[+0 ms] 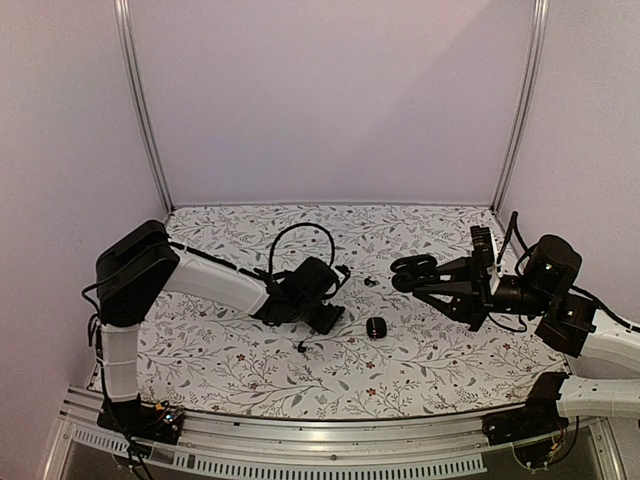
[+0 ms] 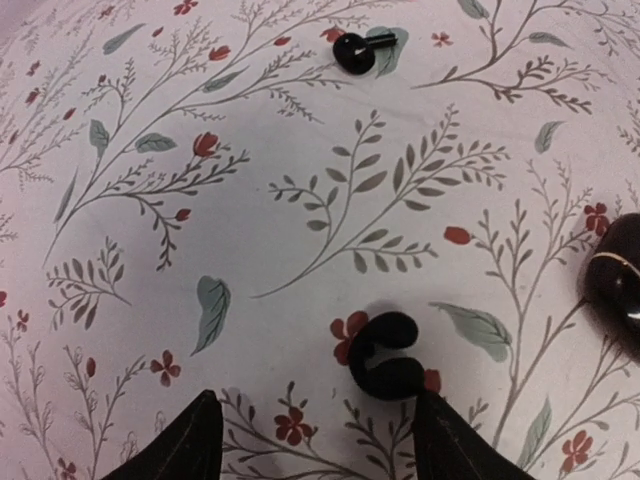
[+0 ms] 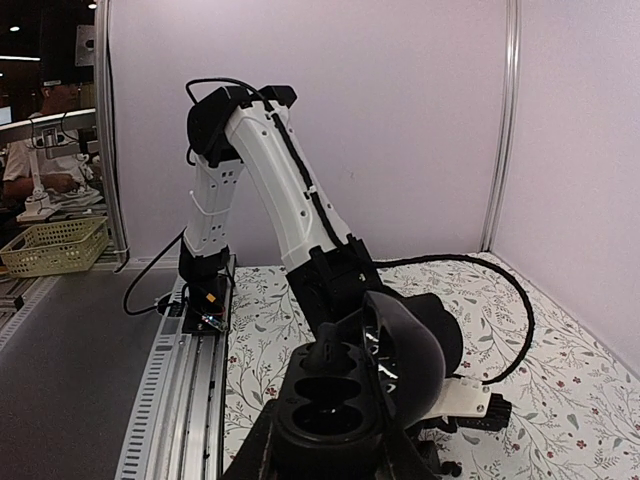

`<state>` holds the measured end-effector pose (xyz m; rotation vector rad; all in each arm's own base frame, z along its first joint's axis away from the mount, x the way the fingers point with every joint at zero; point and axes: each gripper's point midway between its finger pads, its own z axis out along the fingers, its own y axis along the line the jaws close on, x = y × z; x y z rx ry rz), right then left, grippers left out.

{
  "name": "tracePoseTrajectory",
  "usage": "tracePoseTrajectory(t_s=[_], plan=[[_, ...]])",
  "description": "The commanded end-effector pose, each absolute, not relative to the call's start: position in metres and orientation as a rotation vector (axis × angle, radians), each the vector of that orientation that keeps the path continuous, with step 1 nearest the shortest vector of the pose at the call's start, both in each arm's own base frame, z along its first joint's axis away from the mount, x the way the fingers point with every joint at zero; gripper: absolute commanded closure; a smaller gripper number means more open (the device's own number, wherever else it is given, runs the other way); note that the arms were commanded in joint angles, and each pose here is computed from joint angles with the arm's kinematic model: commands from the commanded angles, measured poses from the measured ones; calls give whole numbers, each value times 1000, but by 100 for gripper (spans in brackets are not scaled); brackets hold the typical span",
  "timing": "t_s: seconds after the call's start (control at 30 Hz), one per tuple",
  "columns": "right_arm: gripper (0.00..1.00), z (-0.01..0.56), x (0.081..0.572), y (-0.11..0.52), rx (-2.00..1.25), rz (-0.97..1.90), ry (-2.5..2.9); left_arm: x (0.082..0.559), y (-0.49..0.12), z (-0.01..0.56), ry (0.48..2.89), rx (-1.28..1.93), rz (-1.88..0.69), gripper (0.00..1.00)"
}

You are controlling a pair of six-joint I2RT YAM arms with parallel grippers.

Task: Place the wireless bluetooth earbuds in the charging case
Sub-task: Move the right earbud to the center of the board, then adjust the right earbud at the center of the board.

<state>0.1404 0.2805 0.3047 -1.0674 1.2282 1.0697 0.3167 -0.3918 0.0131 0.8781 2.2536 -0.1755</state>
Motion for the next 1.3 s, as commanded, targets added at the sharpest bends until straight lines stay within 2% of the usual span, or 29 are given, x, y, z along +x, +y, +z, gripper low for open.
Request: tracePoseTrajectory(t_s=[0.0,0.17,0.4,0.6,0.83,1.03,1.27], plan=[[88,306,142,279,-1053,1068,1230,329,-334,-3,2338,864,-23,36],[88,305,143,280,-1053,1068,1234,338,-331,5,2337,817,-83,38],[88,305,142,279,-1055,1070,1232,312,-359,54,2182,821,-462,43],[88,305,142,280,-1060,1072,1235,305,-372,60,2136,1075,-602,44],[88,304,142,280,-1057,1071,1236,336,-367,56,2127,1338,-497,43],[88,305,142,280,-1058,1070,1234,372,-366,38,2166,1338,-332,47],[88,304,142,280,-1056,1072,1237,381,-368,21,2185,1325,-303,49]])
